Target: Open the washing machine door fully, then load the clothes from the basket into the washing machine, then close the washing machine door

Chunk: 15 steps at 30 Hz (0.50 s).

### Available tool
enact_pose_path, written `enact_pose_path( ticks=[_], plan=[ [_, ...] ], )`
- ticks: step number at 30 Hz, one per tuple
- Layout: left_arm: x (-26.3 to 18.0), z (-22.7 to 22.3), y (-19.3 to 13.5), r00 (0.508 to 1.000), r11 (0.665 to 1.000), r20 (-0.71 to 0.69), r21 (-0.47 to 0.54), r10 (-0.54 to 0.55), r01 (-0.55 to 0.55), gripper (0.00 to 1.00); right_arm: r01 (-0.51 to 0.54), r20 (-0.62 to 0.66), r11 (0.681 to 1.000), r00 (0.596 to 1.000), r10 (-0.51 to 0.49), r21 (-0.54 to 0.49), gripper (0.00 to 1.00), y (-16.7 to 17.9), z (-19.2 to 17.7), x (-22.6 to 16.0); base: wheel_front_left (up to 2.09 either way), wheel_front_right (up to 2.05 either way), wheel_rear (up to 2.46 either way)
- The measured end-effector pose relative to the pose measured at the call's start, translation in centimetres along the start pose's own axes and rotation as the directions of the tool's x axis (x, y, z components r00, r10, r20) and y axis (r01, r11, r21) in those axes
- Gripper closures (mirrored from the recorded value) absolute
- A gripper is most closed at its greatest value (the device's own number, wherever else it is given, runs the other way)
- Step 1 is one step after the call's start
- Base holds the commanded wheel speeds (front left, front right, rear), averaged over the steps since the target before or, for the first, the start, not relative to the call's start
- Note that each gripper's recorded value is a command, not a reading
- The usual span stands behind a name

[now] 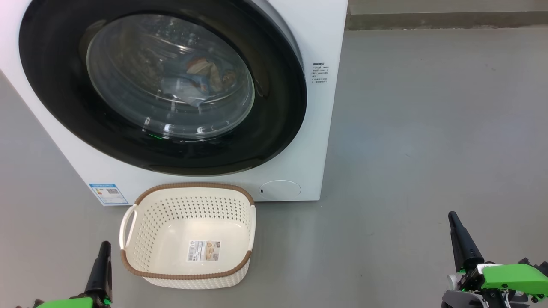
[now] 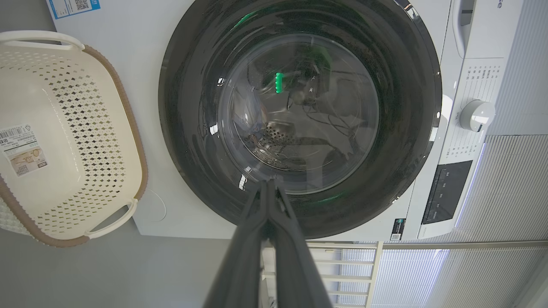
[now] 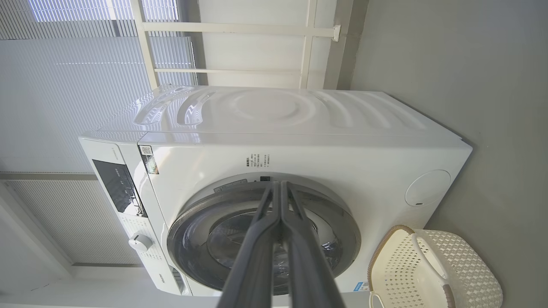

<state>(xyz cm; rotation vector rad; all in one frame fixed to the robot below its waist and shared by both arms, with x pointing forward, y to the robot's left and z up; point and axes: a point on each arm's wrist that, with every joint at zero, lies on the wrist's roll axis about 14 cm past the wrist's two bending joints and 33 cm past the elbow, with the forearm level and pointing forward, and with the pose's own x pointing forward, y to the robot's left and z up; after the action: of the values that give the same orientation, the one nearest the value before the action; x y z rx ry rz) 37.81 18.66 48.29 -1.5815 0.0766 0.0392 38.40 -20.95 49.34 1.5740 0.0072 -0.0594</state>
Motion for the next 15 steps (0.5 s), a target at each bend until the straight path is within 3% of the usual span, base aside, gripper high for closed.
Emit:
enact_pose_path(
  ticks=[15],
  plan=[
    [0.00, 0.00, 0.00, 1.000, 1.000, 0.000, 0.000, 0.000, 0.000, 1.00, 0.000, 0.000, 1.000, 1.000, 0.000, 0.000, 1.00, 0.00, 0.00, 0.00, 0.00, 0.00, 0.00]
  ],
)
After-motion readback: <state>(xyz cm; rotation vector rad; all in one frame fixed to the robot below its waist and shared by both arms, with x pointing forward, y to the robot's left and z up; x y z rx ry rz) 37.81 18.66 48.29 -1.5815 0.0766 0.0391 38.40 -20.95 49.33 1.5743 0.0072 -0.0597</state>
